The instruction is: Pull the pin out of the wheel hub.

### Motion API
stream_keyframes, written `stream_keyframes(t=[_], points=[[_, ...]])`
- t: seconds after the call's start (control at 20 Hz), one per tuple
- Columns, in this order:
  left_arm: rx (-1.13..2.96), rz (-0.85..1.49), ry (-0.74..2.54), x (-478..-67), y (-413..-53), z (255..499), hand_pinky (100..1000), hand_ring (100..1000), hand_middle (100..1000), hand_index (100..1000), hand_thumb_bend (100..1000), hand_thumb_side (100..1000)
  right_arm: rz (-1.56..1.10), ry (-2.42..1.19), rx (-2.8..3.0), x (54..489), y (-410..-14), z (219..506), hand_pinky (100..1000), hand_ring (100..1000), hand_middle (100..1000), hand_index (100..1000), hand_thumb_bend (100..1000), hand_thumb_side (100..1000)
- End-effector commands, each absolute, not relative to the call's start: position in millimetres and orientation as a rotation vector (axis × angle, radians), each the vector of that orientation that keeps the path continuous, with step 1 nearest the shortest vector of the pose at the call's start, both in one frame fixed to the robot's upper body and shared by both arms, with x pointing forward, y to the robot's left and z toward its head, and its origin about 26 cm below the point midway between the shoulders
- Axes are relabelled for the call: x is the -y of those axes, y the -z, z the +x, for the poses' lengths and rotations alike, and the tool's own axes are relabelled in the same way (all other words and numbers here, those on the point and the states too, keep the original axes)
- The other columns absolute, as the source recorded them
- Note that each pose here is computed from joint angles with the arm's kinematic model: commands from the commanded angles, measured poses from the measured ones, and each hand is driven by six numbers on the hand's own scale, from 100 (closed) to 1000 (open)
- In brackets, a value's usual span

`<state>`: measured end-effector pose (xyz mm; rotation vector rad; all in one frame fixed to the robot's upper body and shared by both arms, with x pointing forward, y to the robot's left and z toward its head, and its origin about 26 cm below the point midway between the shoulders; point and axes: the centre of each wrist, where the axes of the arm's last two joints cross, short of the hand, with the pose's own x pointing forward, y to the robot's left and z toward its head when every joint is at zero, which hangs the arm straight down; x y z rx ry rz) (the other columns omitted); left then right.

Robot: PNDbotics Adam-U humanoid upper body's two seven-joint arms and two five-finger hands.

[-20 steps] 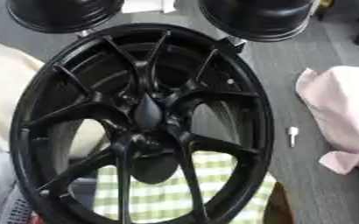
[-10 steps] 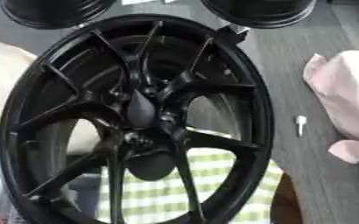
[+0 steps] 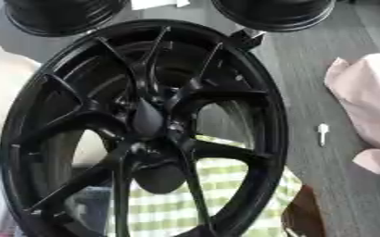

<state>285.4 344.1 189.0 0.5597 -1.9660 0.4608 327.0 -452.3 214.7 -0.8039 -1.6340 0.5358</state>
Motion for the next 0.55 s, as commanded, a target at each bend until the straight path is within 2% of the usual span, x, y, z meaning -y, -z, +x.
stream_keyframes(t=[0.05,0.1,0.15,0.2,0.25,0.55], points=[[2.004,0.537,-0.420,-339,-198,286,611,653,499,662,703,529,-0.823,-0.512,1.753,448,-228,311,937,678,622,789,379,482],[2.007,0.526,-0.407,-337,-199,287,611,653,499,662,703,529,-0.810,-0.506,1.780,445,-223,306,937,673,618,786,376,478],[2.012,0.512,-0.393,-335,-200,289,611,653,499,661,702,528,-0.788,-0.499,1.816,439,-220,303,914,621,579,770,339,445],[2.017,0.498,-0.380,-332,-201,290,611,653,499,662,702,528,-0.759,-0.493,1.862,431,-218,302,918,615,571,766,403,414],[2.023,0.486,-0.369,-330,-203,292,611,653,499,661,703,528,-0.724,-0.486,1.914,420,-217,303,923,616,572,765,308,446],[2.059,0.443,-0.309,-318,-212,298,609,653,499,661,705,528,-0.485,-0.375,2.132,359,-226,306,947,616,557,762,223,512]])
